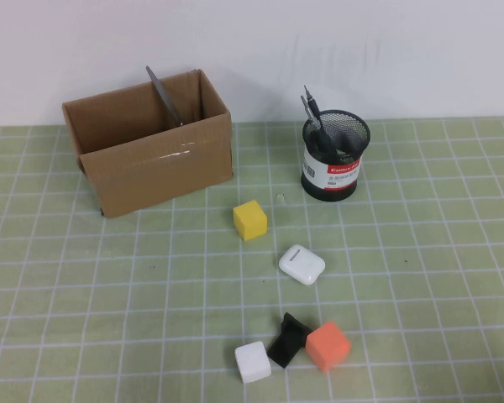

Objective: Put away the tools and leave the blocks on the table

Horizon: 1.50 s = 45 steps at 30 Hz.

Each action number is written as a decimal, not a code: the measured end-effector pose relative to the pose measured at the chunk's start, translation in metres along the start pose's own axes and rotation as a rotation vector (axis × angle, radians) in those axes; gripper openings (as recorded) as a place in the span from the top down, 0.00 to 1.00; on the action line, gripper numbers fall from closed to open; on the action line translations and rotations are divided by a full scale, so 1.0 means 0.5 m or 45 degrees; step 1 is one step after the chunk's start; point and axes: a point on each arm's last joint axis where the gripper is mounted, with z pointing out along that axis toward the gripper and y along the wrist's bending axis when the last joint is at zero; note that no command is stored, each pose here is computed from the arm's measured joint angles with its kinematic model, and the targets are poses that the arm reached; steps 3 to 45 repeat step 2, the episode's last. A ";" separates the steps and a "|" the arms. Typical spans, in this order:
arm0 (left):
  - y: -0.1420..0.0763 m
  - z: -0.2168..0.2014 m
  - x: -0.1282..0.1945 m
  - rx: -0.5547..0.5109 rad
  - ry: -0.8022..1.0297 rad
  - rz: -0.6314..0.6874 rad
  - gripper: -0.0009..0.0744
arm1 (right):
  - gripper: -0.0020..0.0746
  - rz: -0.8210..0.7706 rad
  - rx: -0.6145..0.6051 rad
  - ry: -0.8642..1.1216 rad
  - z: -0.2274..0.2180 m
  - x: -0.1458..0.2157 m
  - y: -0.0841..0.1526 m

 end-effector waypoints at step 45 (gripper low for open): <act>0.000 0.000 0.000 0.000 0.000 0.000 0.99 | 0.98 0.000 0.000 0.000 0.000 0.000 0.000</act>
